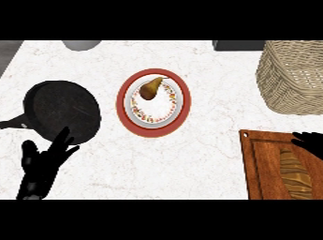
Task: Pick the croissant from the cutting board and place it in the basket
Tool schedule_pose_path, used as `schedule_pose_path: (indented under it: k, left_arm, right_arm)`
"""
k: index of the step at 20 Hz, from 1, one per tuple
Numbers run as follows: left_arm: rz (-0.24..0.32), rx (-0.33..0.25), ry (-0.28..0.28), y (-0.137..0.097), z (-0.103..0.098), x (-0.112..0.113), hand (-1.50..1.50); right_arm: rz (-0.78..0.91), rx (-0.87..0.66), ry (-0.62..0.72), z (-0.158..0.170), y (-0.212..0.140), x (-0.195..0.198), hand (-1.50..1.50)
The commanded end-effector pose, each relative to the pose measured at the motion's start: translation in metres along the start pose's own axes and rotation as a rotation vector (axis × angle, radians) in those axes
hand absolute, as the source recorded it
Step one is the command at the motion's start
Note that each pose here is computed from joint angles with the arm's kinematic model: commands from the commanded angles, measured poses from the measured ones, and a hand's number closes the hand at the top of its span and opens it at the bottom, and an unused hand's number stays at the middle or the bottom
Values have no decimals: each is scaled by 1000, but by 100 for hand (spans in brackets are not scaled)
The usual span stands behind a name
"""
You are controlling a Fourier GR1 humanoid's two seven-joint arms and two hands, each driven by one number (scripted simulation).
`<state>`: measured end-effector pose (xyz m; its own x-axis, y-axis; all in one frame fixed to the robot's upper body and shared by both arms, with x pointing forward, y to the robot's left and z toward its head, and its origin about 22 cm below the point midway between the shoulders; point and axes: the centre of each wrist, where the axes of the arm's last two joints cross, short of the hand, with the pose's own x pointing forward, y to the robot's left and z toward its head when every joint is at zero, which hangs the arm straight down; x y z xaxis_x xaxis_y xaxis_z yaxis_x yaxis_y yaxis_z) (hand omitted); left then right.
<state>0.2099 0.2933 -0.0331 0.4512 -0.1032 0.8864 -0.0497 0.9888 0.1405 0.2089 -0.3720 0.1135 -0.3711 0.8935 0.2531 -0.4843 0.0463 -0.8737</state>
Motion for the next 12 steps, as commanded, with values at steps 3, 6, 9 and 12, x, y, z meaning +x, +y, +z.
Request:
schedule_pose_path:
  k: [3, 6, 9, 12]
  left_arm:
    - [-19, -5, 74, 1, 9, -27, 0]
    - [-1, -4, 84, -20, 5, -28, 0]
    - [-18, 4, 87, 14, 5, -22, 0]
    - [-9, 2, 83, -4, 10, -22, 0]
  right_arm:
    - [-13, 4, -5, -15, 25, -12, -150]
    - [-16, -20, -18, -26, 16, 6, -150]
    - [4, 9, -24, -25, 34, 2, -150]
    - [44, 33, 31, -40, 35, -1, -150]
